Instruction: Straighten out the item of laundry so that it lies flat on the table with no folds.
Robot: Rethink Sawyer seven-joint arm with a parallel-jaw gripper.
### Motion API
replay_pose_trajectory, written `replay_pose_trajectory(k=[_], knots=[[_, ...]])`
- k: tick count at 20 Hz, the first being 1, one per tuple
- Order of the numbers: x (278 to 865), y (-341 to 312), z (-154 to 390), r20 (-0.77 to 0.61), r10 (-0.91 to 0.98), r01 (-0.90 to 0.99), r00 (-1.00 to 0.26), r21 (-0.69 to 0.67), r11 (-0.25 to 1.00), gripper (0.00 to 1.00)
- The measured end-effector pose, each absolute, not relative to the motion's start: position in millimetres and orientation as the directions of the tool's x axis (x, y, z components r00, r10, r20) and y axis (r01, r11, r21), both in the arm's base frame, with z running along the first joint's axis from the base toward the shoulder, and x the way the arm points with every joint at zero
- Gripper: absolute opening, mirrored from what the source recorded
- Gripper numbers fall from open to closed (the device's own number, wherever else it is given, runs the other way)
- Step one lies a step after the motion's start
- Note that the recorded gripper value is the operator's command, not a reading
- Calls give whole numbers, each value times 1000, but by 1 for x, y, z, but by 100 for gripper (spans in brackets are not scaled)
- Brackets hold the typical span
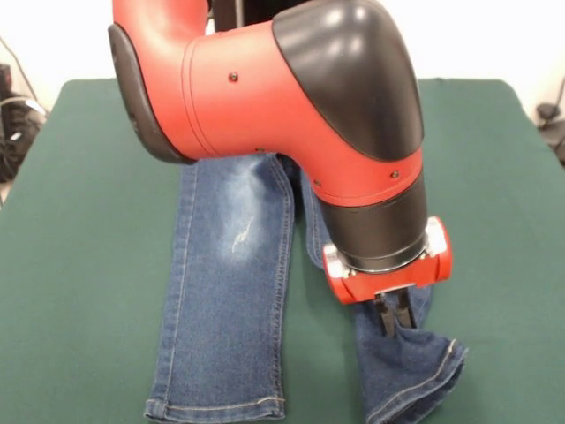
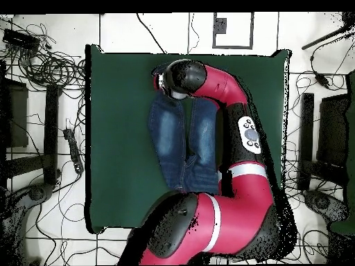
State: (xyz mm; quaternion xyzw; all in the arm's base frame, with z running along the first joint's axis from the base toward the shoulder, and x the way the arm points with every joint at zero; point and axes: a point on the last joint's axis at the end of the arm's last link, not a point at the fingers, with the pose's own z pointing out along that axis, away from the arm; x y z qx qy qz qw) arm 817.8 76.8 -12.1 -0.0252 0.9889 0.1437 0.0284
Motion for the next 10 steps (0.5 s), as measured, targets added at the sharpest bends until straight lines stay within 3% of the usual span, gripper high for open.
replay_pose_trajectory(k=[10], knots=[[822,61,-9,-70,-15,-35,-997,298,954,0]])
